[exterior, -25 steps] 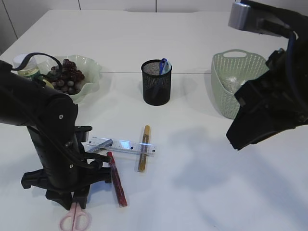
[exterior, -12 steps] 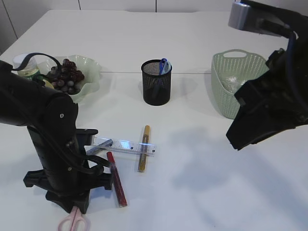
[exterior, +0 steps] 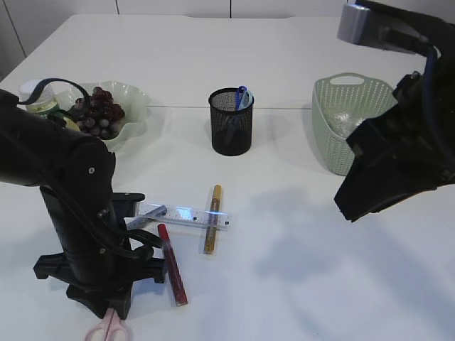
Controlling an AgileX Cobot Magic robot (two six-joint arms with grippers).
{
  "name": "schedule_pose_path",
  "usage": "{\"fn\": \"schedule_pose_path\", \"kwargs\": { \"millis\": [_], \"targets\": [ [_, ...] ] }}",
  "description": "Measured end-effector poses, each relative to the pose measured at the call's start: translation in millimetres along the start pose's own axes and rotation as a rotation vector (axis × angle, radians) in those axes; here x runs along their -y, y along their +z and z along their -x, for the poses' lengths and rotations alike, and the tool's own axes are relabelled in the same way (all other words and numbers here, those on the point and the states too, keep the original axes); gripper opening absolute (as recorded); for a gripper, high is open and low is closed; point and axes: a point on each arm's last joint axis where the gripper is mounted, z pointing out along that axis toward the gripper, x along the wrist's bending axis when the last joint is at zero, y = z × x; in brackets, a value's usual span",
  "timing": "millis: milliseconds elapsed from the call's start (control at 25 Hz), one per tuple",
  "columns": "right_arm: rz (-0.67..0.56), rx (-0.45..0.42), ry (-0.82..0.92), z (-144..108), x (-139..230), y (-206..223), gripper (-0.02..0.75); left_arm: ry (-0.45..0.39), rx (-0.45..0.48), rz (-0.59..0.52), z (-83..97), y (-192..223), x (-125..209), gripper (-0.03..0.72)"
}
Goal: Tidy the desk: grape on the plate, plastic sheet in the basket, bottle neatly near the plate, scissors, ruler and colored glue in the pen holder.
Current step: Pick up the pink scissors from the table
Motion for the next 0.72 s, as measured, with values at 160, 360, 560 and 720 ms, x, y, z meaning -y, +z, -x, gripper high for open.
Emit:
{"fn": "schedule_pose_path", "kwargs": {
  "millis": [160, 360, 560, 720],
  "targets": [
    [0.000, 0.000, 0.000, 0.0, 0.0, 0.0, 0.273, -0.001, -0.001, -0.004, -0.1, 0.0, 0.4, 0.208],
    [-0.001, 0.006, -0.002, 0.6, 0.1, 0.0, 0.273, -0.001, -0.004, -0.011, -0.9, -2.4, 2.1, 0.207],
    [-0.003, 0.029, -0.010, 2.7, 0.2, 0.0, 0.273, 0.002, 0.001, -0.001, -0.8, -5.7, 2.2, 0.207],
    [-0.003, 0.030, -0.010, 2.8, 0.2, 0.0, 0.273, 0.004, 0.001, -0.001, -0.8, -5.7, 2.2, 0.207]
  ]
}}
